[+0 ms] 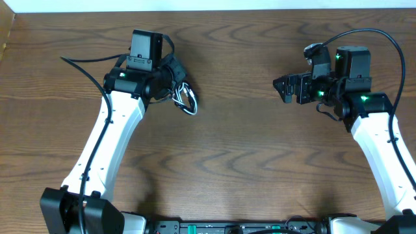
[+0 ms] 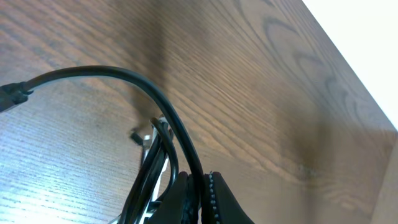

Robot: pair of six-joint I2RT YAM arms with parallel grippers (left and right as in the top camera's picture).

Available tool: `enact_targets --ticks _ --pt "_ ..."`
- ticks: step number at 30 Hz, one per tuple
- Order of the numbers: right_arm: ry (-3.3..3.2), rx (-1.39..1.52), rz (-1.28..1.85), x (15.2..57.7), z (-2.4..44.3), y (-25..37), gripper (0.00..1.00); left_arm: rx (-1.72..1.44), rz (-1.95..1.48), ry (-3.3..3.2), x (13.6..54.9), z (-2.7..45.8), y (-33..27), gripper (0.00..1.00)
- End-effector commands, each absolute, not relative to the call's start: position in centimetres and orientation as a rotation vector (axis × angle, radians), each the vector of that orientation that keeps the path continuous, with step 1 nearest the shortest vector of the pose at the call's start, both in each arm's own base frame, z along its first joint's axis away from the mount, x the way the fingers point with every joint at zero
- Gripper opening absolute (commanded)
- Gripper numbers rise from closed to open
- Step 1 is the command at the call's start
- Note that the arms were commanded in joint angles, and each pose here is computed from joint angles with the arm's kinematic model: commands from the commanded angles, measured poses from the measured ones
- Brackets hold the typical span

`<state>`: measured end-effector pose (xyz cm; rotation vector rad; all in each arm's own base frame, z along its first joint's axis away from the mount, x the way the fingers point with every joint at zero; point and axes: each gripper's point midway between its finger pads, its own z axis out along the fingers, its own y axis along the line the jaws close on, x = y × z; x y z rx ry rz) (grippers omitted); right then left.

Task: Untangle cables

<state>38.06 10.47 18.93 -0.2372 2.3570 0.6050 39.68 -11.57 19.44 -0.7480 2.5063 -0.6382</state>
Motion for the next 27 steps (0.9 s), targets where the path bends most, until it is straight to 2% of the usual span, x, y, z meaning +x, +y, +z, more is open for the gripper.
enact_targets --ticks 1,27 --pt "2.359 -0.240 0.608 38.16 18.92 10.66 0.99 -0.821 -0.623 2.465 39.70 20.17 -10.94 0.07" --pt "2.359 -0.240 0.608 38.16 18.92 10.66 0.99 -0.819 -0.617 2.451 39.98 20.31 -10.82 0.07"
